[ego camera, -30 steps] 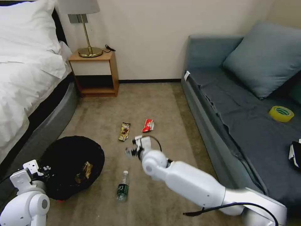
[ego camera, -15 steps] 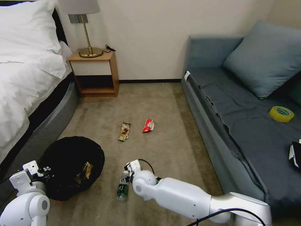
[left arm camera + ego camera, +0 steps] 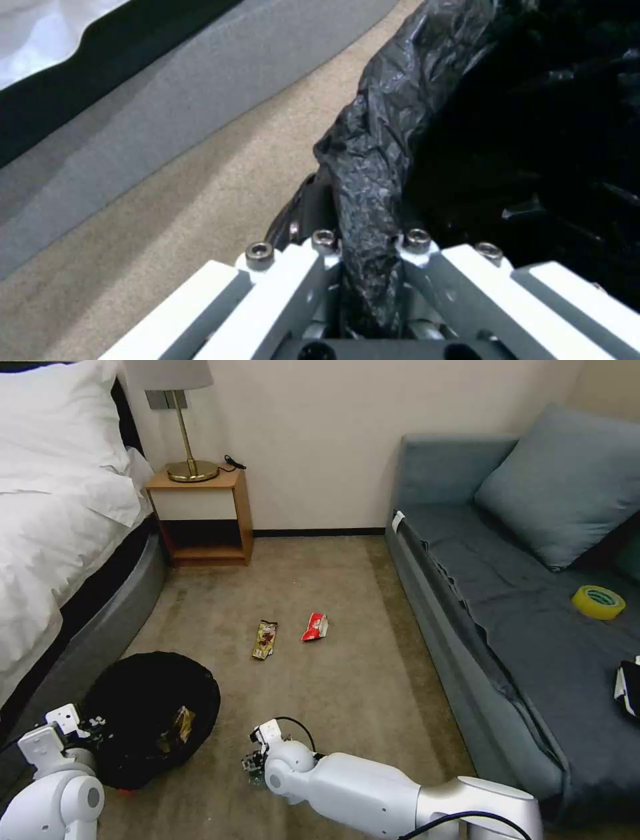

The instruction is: Pick up the trash bin, then pick up the garbage on the floor and place it into the trash bin.

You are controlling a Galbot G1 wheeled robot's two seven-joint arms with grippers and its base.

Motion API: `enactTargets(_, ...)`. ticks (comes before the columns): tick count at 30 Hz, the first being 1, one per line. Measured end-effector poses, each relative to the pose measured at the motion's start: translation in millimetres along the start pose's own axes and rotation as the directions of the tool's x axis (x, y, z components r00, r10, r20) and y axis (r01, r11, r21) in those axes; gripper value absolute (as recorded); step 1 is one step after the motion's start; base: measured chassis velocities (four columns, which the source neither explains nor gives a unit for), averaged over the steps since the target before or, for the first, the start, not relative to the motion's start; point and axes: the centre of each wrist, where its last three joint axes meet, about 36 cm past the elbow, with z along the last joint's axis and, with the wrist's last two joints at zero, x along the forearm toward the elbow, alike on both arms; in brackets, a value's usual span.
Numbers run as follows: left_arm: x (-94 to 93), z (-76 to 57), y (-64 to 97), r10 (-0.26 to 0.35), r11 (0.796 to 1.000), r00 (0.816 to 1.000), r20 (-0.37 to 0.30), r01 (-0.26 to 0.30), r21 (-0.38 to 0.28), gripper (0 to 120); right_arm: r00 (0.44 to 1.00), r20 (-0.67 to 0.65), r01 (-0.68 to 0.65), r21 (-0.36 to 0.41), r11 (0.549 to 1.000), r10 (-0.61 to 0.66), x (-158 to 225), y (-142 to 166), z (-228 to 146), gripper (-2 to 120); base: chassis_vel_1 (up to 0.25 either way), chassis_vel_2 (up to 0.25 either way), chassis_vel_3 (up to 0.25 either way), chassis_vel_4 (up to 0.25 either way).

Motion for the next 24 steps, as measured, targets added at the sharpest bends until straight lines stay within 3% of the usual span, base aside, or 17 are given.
enactTargets(19, 2.5, 0.7, 3.6, -0.009, 1.000, 1.000, 0.008, 0.009, 0.001, 2, 1.000, -0.005, -0.005, 0.062, 0.998, 0.005, -12.1, 11.3, 30.2, 100, 0.000, 0.000, 0.000, 0.000)
enactTargets(24, 2.2, 0.0, 3.0, -0.008, 1.000, 1.000, 0.010, 0.008, 0.001, 2, 1.000, -0.006, -0.007, 0.065, 0.998, 0.008, -13.1, 7.4, 33.7, 92, 0.000, 0.000, 0.000, 0.000)
